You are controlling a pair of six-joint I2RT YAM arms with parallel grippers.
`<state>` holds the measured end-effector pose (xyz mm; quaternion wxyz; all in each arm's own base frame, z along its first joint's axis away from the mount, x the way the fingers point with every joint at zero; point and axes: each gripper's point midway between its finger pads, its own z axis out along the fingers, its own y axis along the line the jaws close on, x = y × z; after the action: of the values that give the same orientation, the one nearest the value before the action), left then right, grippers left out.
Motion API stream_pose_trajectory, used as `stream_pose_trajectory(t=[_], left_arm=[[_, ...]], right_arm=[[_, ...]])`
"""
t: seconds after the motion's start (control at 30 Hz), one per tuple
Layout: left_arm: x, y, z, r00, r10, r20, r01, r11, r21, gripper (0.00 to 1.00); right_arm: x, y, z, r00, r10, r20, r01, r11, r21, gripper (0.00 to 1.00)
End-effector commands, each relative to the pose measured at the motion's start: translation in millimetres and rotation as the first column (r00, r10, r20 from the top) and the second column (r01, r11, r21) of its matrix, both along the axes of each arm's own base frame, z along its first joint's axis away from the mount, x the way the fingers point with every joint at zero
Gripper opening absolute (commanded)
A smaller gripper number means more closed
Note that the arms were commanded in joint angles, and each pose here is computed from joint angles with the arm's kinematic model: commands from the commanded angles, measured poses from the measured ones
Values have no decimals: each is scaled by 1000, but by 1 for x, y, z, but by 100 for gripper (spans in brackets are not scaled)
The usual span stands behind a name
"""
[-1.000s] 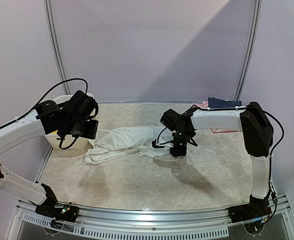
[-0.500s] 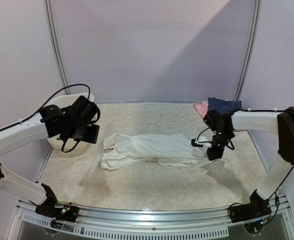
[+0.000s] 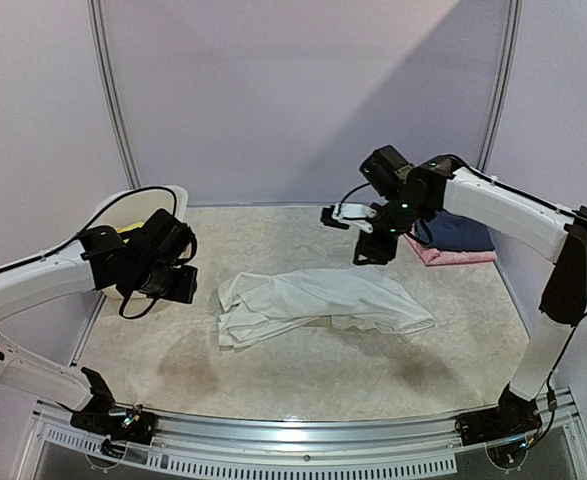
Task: Fold and stack the mixed laundry pile
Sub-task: Move the crumpled T-shirt to the center of the board, then adjust the crumpled T-shirt at the center of the board.
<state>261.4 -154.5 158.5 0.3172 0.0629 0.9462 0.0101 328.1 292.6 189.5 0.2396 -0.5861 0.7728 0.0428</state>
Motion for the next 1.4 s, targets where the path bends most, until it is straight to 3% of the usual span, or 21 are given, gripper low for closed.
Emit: stream_pose_trajectory(t=[0.0, 0.17, 0.5, 0.77, 0.97, 1.1, 1.17, 1.37], left_arm=[[-1, -14, -8, 999, 39, -18, -42, 977, -207, 49], [11, -35, -45, 994, 76, -83, -97, 956, -276, 51], [61, -54, -110, 965, 187, -182, -243, 902, -357, 53], [73, -67, -124, 967, 175, -187, -243, 853, -461, 47], [83, -69, -116, 976, 164, -145, -214, 859, -465, 33], [88, -72, -107, 981, 153, -122, -193, 861, -471, 6], [88, -76, -100, 983, 138, -122, -181, 852, -491, 0], [79, -108, -46, 991, 63, -115, -124, 738, -664, 0]], right_arm=[[-5, 60, -26, 994, 94, -47, -94, 996, 8, 50], [-7, 89, -25, 991, 118, -70, -112, 990, 80, 49], [-24, 66, -17, 994, 92, -53, -87, 992, 94, 49], [-29, 63, -13, 995, 85, -48, -78, 990, 118, 48], [-30, 68, -21, 993, 90, -75, -80, 989, 120, 48], [-30, 69, -25, 992, 100, -78, -91, 988, 122, 47], [-32, 72, -25, 990, 115, -79, -104, 986, 130, 46], [-47, 85, -18, 977, 209, -39, -202, 970, 134, 46]])
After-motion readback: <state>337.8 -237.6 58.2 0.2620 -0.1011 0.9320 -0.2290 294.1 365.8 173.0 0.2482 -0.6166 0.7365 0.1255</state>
